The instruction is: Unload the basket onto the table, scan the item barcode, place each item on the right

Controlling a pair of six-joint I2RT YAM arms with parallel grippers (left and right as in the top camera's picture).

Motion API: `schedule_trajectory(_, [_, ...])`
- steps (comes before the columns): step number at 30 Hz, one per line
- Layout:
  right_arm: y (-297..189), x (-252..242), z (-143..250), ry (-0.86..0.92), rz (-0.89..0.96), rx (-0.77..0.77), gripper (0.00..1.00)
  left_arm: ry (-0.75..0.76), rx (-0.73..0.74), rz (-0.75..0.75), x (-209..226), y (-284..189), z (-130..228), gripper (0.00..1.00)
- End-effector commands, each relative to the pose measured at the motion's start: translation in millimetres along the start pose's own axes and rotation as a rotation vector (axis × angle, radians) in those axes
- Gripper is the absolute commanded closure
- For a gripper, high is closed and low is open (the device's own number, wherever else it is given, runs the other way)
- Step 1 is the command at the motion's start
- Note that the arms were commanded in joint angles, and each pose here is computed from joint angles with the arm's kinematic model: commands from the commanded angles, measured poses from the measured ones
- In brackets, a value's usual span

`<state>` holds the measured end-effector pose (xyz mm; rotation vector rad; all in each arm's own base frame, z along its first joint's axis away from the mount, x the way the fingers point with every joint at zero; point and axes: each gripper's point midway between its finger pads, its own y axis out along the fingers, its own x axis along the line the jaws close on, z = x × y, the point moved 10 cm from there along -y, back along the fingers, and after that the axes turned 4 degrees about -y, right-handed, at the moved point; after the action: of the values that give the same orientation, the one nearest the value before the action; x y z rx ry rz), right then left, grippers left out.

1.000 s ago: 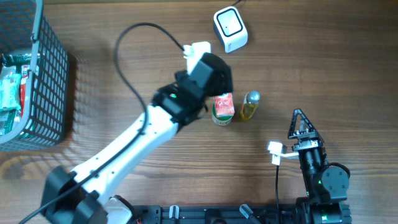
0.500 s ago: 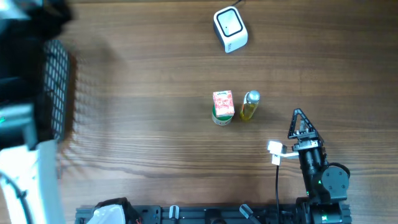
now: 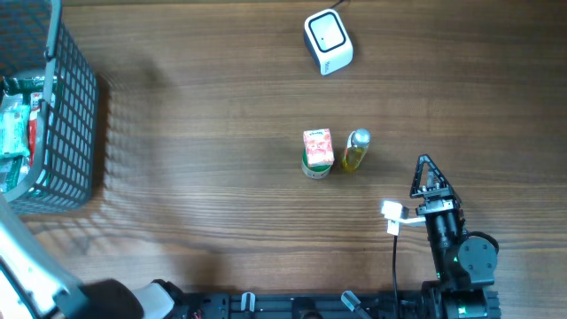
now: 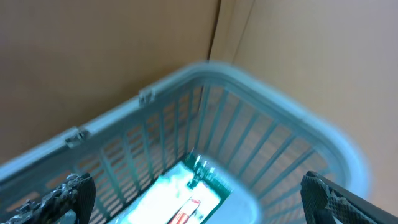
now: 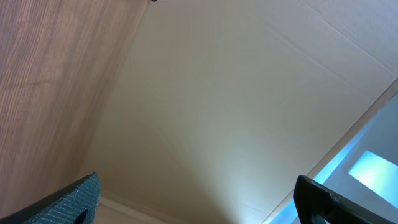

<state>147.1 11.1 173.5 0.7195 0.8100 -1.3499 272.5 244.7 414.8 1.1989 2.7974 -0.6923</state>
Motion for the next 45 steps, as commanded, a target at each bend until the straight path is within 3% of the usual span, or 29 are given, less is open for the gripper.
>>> schedule_trajectory(1, [0,0,-1,-0.042,0.007,-0.014,0.00,0.148,0.151,0.002,9,49,30,0.01])
schedule_trajectory(8, [0,0,-1,-0.042,0.007,-0.014,0.00,0.256,0.374,-0.007,27,124,91,0.01])
schedule_trajectory(12, [0,0,-1,-0.042,0.007,-0.014,0.00,0.393,0.486,0.022,35,157,129,0.01])
schedule_trajectory(20, [0,0,-1,-0.042,0.007,-0.014,0.00,0.575,0.660,0.096,47,192,186,0.01])
schedule_trajectory(25, [0,0,-1,-0.042,0.007,-0.014,0.00,0.616,0.685,0.129,47,192,191,0.05])
schedule_trajectory(30, [0,0,-1,-0.042,0.006,-0.014,0.00,0.637,0.722,0.306,38,184,200,0.11])
schedule_trajectory(38, [0,0,-1,-0.042,0.007,-0.014,0.00,0.626,0.743,0.307,37,178,199,0.25])
schedule_trajectory(45, [0,0,-1,-0.042,0.007,-0.014,0.00,0.595,0.624,0.218,31,163,162,0.26])
